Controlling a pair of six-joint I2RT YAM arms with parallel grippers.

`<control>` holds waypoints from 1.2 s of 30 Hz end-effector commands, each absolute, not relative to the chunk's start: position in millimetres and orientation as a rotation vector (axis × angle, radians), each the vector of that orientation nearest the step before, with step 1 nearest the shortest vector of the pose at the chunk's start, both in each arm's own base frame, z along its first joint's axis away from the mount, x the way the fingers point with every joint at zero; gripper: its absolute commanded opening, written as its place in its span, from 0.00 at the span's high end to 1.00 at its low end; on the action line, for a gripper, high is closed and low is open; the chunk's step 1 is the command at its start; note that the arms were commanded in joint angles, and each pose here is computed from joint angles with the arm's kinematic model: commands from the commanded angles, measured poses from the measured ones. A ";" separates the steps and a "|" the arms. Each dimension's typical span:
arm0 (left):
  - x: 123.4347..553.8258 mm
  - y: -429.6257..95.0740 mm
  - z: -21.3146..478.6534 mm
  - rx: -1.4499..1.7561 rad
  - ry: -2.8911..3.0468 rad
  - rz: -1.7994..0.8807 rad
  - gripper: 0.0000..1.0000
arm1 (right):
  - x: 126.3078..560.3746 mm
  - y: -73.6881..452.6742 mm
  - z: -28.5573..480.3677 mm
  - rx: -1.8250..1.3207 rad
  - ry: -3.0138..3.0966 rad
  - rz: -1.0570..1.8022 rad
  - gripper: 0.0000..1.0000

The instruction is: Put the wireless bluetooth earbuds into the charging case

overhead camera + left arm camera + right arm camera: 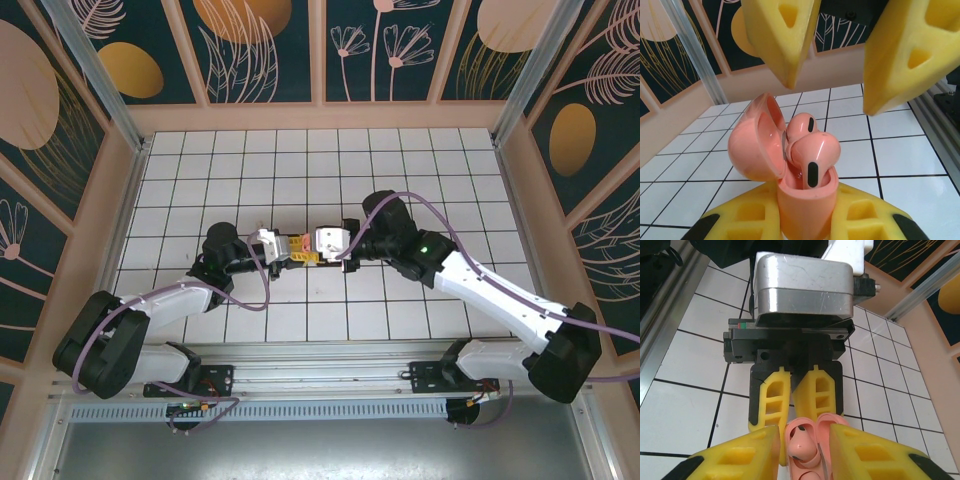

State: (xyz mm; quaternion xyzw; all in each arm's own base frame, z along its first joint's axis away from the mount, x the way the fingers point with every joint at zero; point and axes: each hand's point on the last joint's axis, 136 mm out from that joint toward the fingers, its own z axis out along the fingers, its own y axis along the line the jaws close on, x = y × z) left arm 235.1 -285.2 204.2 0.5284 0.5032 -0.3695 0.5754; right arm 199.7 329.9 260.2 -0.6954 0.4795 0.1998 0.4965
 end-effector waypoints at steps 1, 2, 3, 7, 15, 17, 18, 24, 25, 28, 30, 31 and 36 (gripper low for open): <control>230.9 -286.8 210.3 1.251 1.145 -0.861 0.89 | 197.4 336.3 256.0 -1.717 1.127 0.491 0.68; 231.3 -286.9 210.3 1.250 1.147 -0.862 0.89 | 197.3 336.2 253.9 -1.724 1.132 0.492 0.68; 231.5 -286.9 210.6 1.251 1.146 -0.861 0.89 | 197.6 336.4 252.6 -1.728 1.136 0.492 0.68; 231.1 -287.4 211.1 1.251 1.147 -0.862 0.89 | 198.8 335.3 247.3 -1.741 1.150 0.480 0.68; 231.7 -287.8 216.3 1.248 1.141 -0.858 0.89 | 205.8 331.0 234.4 -1.757 1.205 0.431 0.74; 231.7 -287.4 217.6 1.245 1.139 -0.856 0.89 | 206.4 330.1 232.4 -1.760 1.214 0.426 0.75; 231.4 -287.4 218.9 1.244 1.136 -0.856 0.89 | 206.9 329.8 231.8 -1.759 1.217 0.422 0.75; 230.8 -287.4 222.5 1.242 1.129 -0.851 0.89 | 206.4 330.1 232.8 -1.751 1.216 0.430 0.82; 231.1 -287.3 222.6 1.241 1.130 -0.850 0.89 | 206.1 330.7 233.9 -1.750 1.213 0.433 0.82; 231.2 -288.0 222.7 1.242 1.133 -0.851 0.89 | 206.0 332.5 234.1 -1.755 1.216 0.437 0.83; 231.6 -288.2 222.6 1.241 1.138 -0.851 0.89 | 207.4 333.7 234.3 -1.759 1.226 0.433 0.83; 231.7 -288.5 222.7 1.242 1.138 -0.851 0.89 | 209.9 334.5 234.0 -1.755 1.239 0.425 0.84; 232.4 -289.2 223.8 1.242 1.142 -0.847 0.89 | 219.4 337.5 227.5 -1.736 1.340 0.418 0.84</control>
